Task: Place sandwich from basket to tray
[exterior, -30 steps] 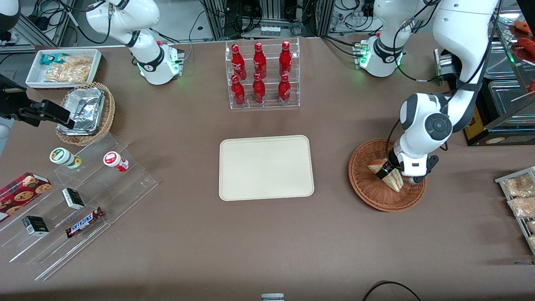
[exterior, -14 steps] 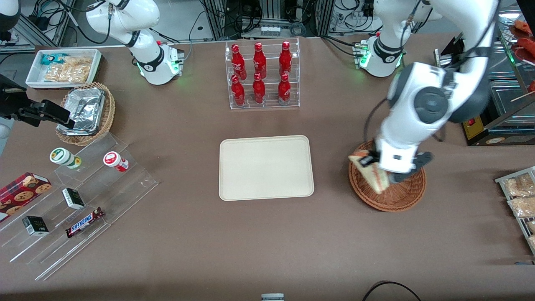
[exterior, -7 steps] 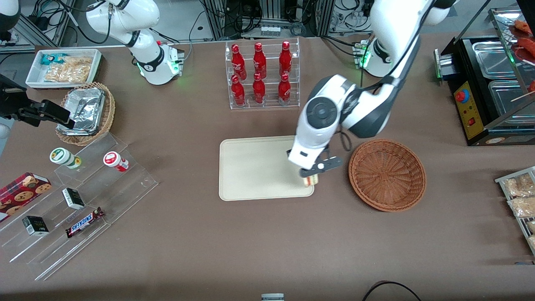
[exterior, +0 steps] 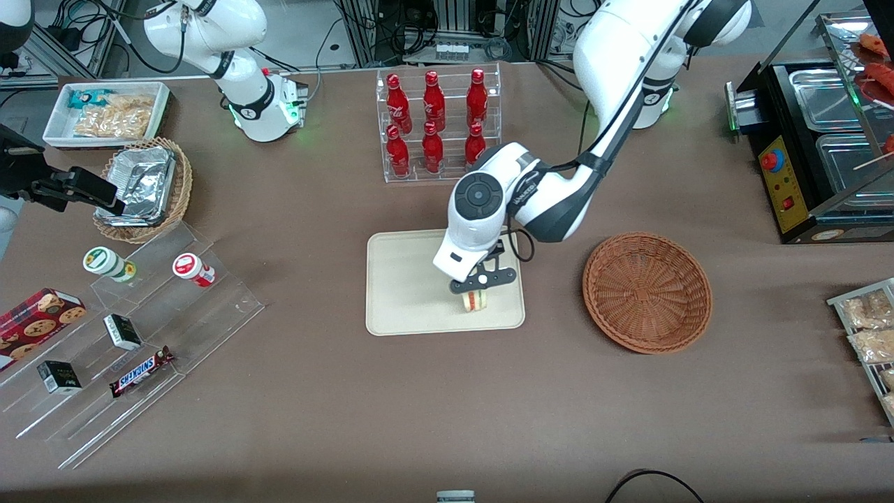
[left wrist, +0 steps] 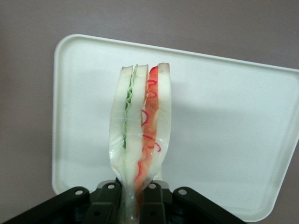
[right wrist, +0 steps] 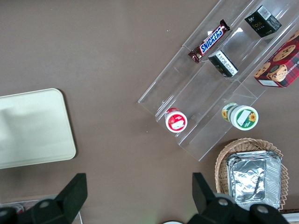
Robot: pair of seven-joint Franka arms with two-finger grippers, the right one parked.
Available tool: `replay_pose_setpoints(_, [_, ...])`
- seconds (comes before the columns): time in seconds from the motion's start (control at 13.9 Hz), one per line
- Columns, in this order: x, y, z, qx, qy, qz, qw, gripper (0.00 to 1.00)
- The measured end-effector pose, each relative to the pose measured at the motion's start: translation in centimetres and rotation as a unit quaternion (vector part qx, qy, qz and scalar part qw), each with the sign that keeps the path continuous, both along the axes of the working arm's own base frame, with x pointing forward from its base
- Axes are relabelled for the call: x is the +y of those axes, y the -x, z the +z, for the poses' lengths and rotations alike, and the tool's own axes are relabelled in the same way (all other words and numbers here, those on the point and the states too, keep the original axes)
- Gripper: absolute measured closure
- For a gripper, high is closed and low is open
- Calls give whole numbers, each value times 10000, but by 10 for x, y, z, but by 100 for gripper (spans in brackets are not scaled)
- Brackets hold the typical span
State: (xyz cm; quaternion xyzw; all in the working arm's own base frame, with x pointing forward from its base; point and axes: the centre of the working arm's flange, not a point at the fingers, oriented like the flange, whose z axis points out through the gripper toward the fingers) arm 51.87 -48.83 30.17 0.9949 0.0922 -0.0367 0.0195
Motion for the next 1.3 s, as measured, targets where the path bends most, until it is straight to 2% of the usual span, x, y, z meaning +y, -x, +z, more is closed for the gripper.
replay_pose_setpoints(0.22, [-19, 13, -29, -110, -32, -245, 9996, 85])
replay_pose_setpoints(0.51, [-36, 30, -66, -70, -60, -433, 9990, 85])
replay_pose_setpoints(0.72, [-38, 32, -69, -57, -68, -451, 9989, 85])
replay_pose_setpoints(0.87, [-38, 31, -69, -60, -67, -448, 9990, 73])
replay_pose_setpoints(1.15, [-40, 20, -39, -233, 49, -399, 9989, 30])
replay_pose_setpoints(1.3, [-28, 12, 5, -240, -82, -286, 9993, 11])
